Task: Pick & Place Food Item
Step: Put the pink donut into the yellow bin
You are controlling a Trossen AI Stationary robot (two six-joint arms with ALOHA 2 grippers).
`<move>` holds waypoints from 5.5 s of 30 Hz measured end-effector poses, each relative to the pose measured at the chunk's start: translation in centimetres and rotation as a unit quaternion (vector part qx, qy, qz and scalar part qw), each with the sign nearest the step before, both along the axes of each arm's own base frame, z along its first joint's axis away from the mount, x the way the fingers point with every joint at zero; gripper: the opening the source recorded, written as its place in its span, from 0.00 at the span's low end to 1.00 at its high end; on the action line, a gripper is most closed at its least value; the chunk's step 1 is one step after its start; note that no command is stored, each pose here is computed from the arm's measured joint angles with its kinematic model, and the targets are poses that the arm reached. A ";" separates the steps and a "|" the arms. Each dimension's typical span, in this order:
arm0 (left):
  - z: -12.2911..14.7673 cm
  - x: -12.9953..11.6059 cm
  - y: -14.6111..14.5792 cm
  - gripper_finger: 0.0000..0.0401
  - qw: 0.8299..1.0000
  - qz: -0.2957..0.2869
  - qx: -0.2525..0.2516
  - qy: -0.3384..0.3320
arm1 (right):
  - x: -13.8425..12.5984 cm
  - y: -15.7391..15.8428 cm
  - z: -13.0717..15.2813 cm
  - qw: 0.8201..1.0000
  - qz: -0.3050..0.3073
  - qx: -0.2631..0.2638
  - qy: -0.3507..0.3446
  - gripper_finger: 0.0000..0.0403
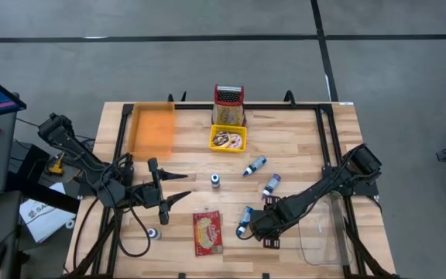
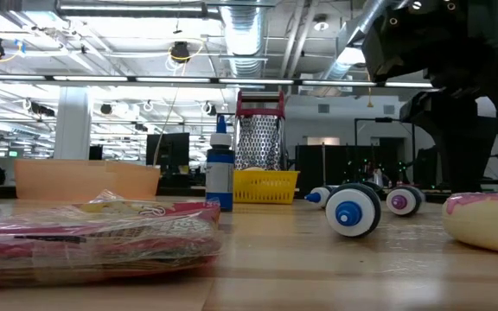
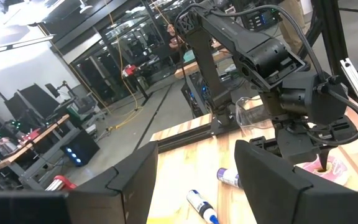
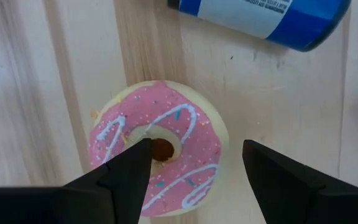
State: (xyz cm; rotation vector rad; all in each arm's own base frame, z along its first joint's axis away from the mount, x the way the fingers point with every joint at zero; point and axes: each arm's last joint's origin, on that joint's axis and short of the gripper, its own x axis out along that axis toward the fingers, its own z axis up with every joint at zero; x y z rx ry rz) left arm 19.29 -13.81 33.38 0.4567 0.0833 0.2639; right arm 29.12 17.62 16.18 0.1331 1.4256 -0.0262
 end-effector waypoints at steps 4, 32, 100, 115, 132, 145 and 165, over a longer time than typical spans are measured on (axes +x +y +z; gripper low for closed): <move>0.0 0.0 0.0 0.52 1.000 0.000 0.000 0.000 | 0.0 0.0 0.0 1.000 0.000 0.000 0.000 0.61; 0.0 0.0 0.0 0.52 1.000 0.000 -0.001 0.000 | 0.2 0.2 -1.1 1.000 -0.004 -0.009 0.012 0.58; 0.0 0.0 0.0 0.52 1.000 0.000 0.000 0.001 | 0.2 -0.6 0.0 0.999 -0.038 -0.010 0.001 0.57; 0.0 0.0 0.0 0.52 1.000 0.000 -0.002 0.000 | -0.4 -0.8 -1.5 0.999 -0.050 0.006 0.004 0.56; 0.0 0.0 0.0 0.52 1.000 0.000 -0.004 0.000 | -0.4 -0.8 -1.5 0.999 -0.050 0.006 0.004 0.28; 0.0 0.0 0.0 0.52 1.000 0.000 -0.004 0.000 | 0.2 -0.6 -0.7 0.999 -0.044 0.011 -0.007 0.28; -0.1 -0.1 0.1 0.52 1.000 0.025 0.003 0.005 | 6.1 -9.9 5.9 0.989 -0.015 -0.125 -0.073 0.28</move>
